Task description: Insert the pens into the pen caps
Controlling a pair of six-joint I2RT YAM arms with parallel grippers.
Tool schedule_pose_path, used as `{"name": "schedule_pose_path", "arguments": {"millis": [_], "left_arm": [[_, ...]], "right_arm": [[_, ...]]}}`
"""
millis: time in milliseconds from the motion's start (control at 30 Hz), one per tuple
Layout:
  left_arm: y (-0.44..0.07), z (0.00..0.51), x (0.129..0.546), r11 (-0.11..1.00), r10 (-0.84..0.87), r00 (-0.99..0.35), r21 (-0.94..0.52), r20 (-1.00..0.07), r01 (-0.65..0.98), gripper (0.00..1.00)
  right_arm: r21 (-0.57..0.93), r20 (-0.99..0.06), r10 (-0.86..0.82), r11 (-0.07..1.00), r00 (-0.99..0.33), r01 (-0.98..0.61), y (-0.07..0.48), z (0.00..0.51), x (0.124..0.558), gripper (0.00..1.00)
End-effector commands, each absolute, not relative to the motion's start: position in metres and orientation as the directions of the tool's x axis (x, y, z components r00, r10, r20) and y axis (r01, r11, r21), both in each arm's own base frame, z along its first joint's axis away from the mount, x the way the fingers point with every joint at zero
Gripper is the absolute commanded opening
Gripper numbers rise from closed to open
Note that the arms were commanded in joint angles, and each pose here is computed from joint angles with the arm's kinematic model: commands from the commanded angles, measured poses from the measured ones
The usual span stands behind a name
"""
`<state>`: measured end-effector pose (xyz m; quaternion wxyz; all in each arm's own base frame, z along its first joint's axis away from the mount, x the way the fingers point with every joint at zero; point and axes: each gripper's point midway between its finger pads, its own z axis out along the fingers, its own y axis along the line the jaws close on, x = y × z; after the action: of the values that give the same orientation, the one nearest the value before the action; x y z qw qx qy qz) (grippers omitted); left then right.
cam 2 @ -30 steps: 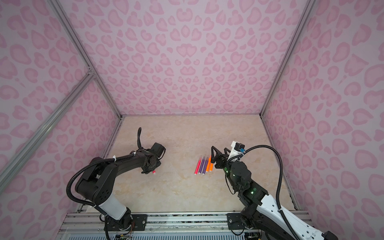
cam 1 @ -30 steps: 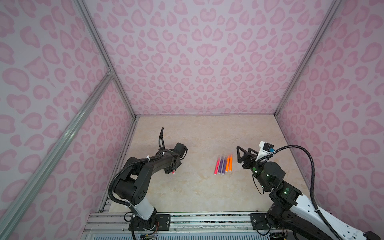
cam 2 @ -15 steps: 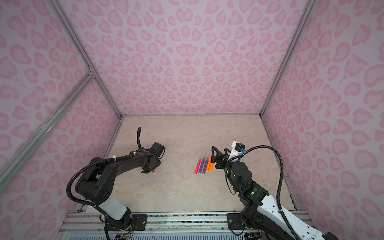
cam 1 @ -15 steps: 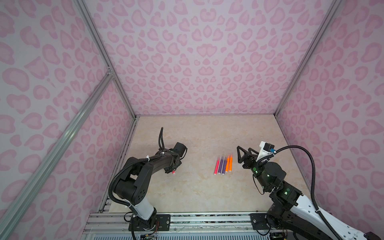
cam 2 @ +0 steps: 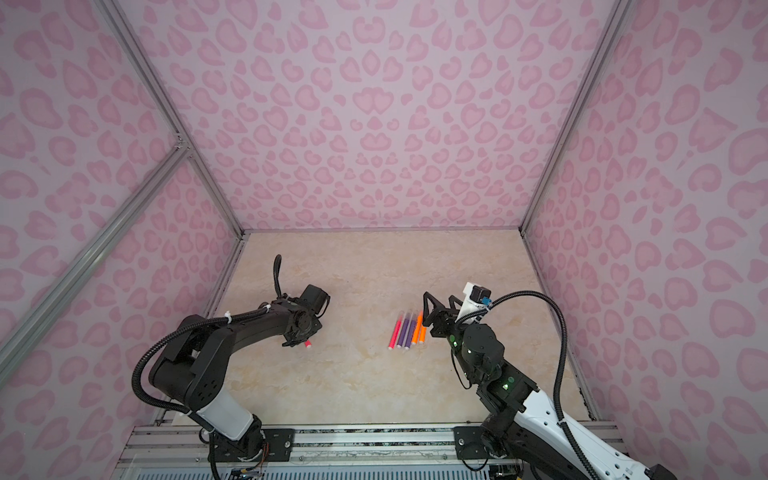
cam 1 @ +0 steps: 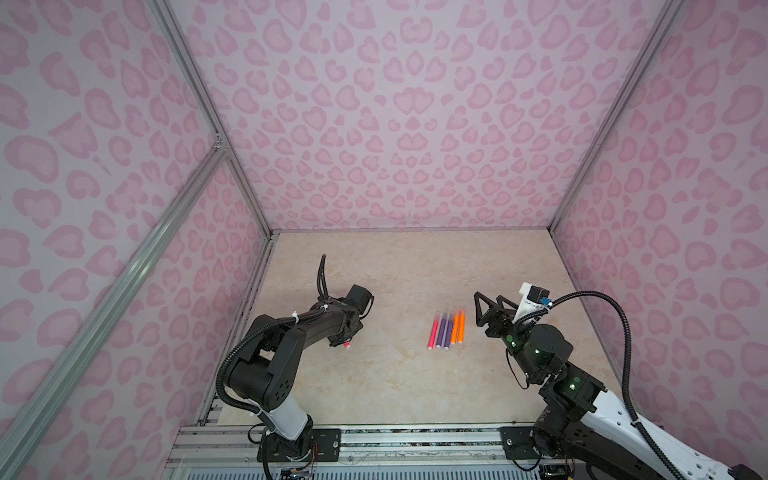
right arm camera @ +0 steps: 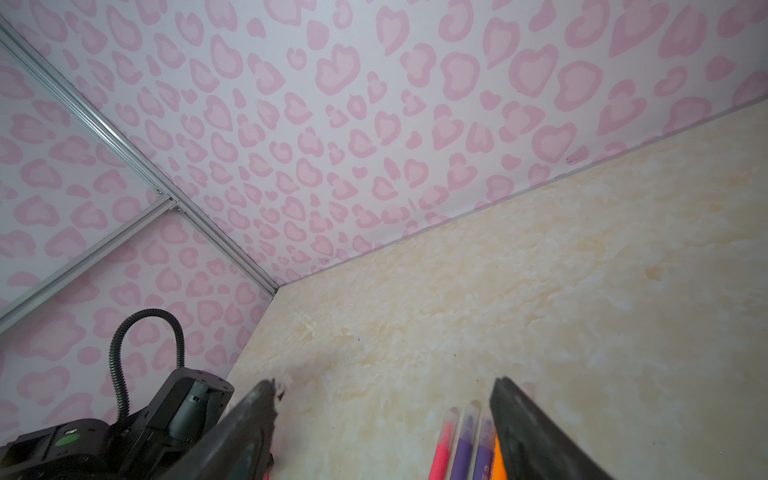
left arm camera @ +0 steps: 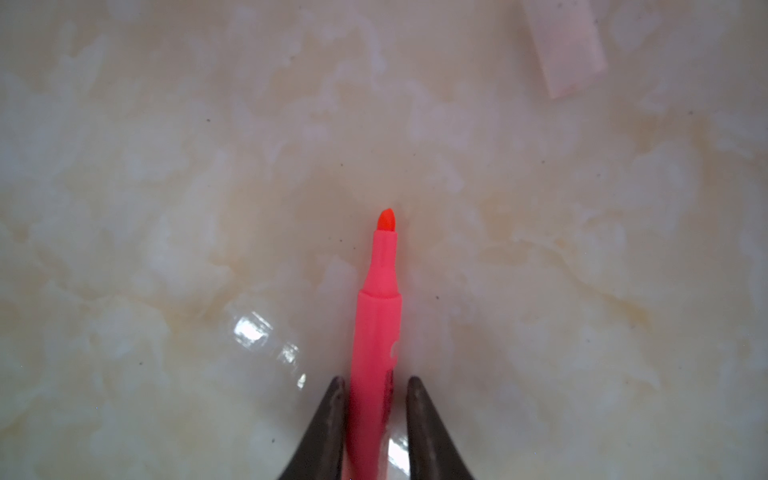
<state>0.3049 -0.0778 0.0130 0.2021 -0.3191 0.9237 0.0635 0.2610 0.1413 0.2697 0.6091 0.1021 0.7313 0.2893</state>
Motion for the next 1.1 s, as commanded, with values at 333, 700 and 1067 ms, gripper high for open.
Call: {"name": "schedule_pose_path", "arguments": {"millis": [333, 700, 1067], "left_arm": [[-0.098, 0.040, 0.310, 0.844, -0.525, -0.750, -0.130, -0.401, -0.521, 0.03], [-0.237, 0.219, 0.294, 0.787, -0.162, -0.489, -0.411, -0.857, 0.460, 0.04], [-0.318, 0.235, 0.240, 0.553, 0.020, -0.386, -0.311, -0.922, 0.773, 0.04]], "right_arm": [[0.527, -0.839, 0.450, 0.812, -0.306, -0.251, 0.166, 0.258, 0.269, 0.83], [0.602, -0.785, 0.448, 0.714, -0.428, -0.357, 0.216, 0.250, 0.271, 0.81], [0.583, -0.792, 0.346, 0.671, -0.502, -0.458, 0.278, 0.249, 0.254, 0.71]]}}
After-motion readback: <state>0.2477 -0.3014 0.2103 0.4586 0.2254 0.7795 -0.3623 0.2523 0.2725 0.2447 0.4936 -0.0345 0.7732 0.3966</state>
